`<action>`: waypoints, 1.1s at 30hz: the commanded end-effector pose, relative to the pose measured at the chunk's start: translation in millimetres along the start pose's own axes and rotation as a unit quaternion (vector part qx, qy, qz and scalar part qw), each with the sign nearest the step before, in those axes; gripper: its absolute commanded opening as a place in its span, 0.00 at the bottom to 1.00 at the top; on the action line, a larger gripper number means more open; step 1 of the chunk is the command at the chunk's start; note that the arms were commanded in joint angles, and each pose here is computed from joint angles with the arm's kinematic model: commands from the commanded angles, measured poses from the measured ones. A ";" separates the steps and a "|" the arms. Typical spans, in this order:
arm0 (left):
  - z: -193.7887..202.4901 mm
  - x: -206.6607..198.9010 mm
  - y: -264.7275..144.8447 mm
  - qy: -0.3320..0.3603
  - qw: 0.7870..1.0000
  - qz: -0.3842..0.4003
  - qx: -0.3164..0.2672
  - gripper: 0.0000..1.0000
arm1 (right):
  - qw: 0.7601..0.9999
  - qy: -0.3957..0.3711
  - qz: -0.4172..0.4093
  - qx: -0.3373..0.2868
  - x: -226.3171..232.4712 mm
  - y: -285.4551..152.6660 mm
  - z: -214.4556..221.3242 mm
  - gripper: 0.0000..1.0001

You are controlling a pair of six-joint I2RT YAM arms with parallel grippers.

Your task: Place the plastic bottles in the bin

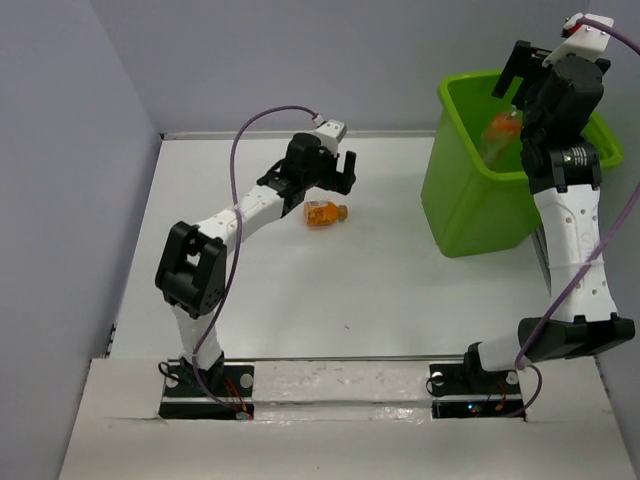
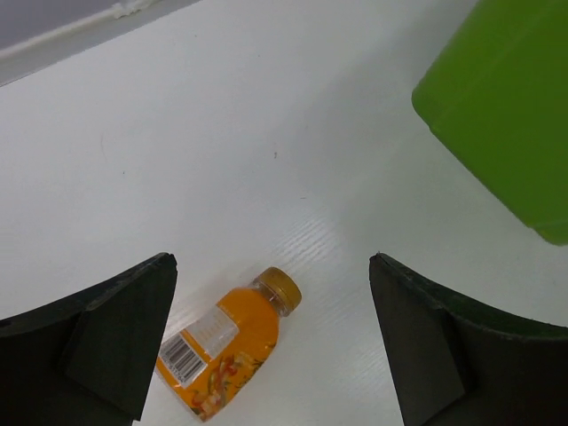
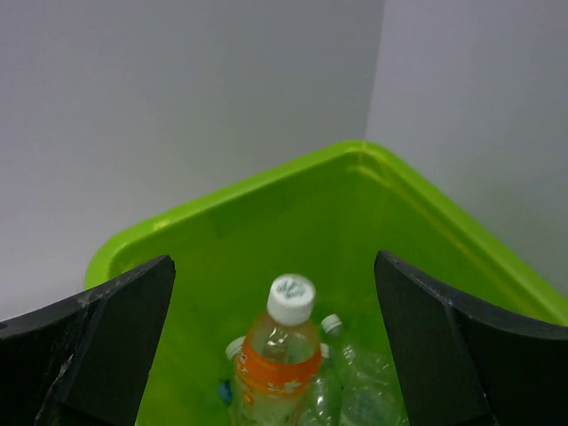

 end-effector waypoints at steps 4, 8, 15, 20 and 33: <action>40.8 8.9 13.0 0.145 0.980 0.041 0.133 0.99 | 0.992 0.073 -0.084 -0.060 -1.1 -63.6 -37.0 1.00; 68.3 21.2 16.6 0.166 0.966 0.043 0.193 0.99 | 0.987 0.087 -0.117 -0.063 3.3 -84.1 -31.9 1.00; 103.2 41.0 18.0 0.172 0.952 0.021 0.253 0.99 | 0.977 0.104 -0.177 -0.048 22.0 -101.2 -13.5 1.00; 120.4 57.7 23.1 0.173 0.948 -0.007 0.266 0.99 | 0.962 0.121 -0.240 -0.040 38.3 -123.2 -1.2 0.99; 162.7 77.7 -1.1 0.136 0.942 -0.087 0.295 0.67 | 0.896 0.185 -0.405 -0.004 80.5 -195.8 51.6 1.00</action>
Point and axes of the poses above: each gripper's point midway between its finger pads, its own y axis out along the fingers, its own x axis along the line the jaws close on, z = x × y, the point moved 2 cm from there along -y, back along the fingers, and after that the axes turned 14 degrees about -y, right-handed, at the moved point
